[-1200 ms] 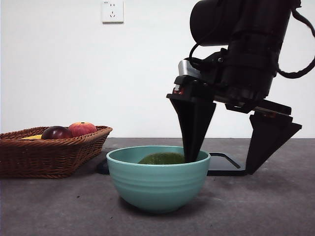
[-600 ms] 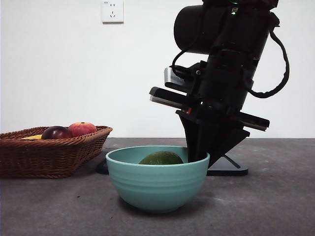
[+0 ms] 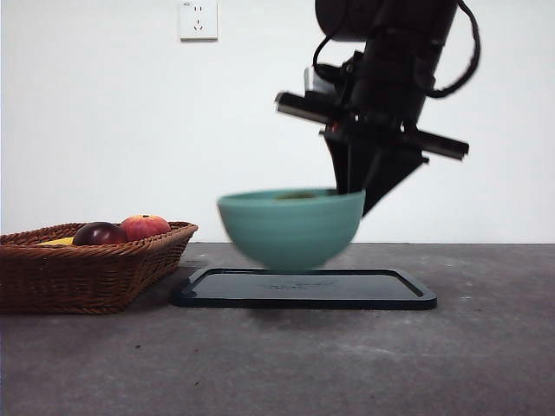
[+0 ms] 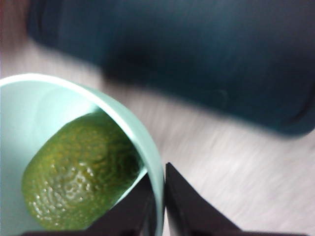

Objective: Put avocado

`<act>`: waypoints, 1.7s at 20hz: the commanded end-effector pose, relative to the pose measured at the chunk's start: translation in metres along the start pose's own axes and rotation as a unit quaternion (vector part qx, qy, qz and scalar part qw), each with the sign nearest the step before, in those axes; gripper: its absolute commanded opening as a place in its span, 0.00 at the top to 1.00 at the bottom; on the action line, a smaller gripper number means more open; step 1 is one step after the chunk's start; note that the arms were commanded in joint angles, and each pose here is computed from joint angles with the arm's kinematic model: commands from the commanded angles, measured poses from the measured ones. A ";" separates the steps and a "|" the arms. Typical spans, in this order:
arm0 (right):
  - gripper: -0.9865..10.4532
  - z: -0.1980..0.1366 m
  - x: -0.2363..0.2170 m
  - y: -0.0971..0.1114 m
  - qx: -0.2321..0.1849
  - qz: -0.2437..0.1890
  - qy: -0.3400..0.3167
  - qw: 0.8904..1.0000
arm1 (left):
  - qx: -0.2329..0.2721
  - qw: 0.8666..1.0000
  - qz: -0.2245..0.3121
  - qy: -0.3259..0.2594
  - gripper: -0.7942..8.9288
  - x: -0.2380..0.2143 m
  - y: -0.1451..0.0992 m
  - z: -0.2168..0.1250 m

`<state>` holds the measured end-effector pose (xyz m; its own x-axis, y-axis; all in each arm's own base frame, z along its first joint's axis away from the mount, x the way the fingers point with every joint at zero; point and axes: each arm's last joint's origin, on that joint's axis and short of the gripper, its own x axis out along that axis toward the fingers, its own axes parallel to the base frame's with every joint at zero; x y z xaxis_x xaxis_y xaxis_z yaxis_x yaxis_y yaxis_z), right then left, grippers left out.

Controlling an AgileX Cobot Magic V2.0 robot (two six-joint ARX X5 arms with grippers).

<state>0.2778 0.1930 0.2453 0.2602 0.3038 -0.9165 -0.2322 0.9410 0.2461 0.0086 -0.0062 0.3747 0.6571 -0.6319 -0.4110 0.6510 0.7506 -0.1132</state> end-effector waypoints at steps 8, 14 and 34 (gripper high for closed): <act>0.91 0.107 0.026 -0.017 0.020 -0.003 -0.004 1.000 | 0.009 1.000 -0.001 -0.008 0.34 -0.001 0.000 0.003; 0.91 0.112 0.078 -0.032 0.033 -0.012 0.046 0.998 | 0.009 1.000 -0.001 -0.006 0.34 -0.001 0.000 0.002; 0.36 0.070 -0.129 0.015 -0.066 -0.121 -0.067 0.988 | 0.009 1.000 -0.001 -0.007 0.34 -0.001 0.000 0.003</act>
<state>0.3079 0.1755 0.3900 0.4620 0.1092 -0.8801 -0.2508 0.9680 -0.0115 0.0085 -0.0061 0.3744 0.6563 -0.6310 -0.4138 0.6508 0.7508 -0.1127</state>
